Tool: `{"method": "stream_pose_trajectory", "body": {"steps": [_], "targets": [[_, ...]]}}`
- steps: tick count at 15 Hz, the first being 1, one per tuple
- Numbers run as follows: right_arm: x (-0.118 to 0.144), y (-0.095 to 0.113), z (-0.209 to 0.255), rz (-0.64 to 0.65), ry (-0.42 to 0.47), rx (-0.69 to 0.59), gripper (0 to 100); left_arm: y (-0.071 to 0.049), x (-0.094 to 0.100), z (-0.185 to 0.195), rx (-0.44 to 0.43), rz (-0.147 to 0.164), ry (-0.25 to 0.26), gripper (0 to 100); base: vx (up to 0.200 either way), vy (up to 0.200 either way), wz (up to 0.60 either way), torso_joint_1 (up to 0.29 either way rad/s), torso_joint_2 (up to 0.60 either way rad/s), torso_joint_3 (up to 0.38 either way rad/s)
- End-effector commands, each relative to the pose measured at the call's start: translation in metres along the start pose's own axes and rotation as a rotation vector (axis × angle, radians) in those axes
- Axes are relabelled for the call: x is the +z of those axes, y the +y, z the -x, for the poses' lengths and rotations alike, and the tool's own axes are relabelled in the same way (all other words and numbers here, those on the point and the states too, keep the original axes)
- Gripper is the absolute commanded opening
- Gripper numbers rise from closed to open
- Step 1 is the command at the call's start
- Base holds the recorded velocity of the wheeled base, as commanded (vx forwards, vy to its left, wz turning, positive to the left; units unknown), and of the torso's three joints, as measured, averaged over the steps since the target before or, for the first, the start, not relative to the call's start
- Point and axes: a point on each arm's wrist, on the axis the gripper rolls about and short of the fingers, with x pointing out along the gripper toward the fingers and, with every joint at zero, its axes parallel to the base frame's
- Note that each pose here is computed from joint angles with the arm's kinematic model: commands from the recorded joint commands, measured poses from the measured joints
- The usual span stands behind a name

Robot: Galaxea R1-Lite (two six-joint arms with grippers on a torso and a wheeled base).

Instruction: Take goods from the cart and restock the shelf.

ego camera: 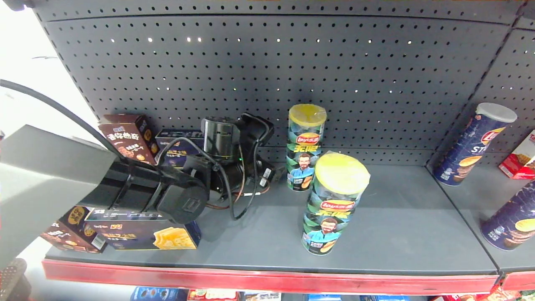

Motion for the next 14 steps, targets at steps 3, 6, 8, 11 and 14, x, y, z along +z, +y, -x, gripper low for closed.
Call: {"method": "stream_pose_trajectory", "body": {"steps": [3,6,8,11,14], "targets": [[0.0,0.0,0.0,0.0,0.001,0.0,100,-0.008,0.0,-0.008,-0.013,0.007,-0.005,100,0.0,0.0,0.0,0.0,0.0,0.0],[0.0,0.0,0.0,0.0,0.001,0.0,100,-0.011,0.001,-0.01,-0.019,0.004,-0.006,100,0.0,0.0,0.0,0.0,0.0,0.0],[0.0,0.0,0.0,0.0,0.001,0.0,100,-0.011,0.002,-0.009,-0.014,0.005,-0.011,100,0.0,0.0,0.0,0.0,0.0,0.0],[0.0,0.0,0.0,0.0,0.001,0.0,100,-0.003,0.01,-0.004,0.007,0.01,-0.052,100,0.0,0.0,0.0,0.0,0.0,0.0],[0.0,0.0,0.0,0.0,0.001,0.0,100,0.011,0.034,0.027,0.046,0.032,-0.126,100,0.0,0.0,0.0,0.0,0.0,0.0]]}}
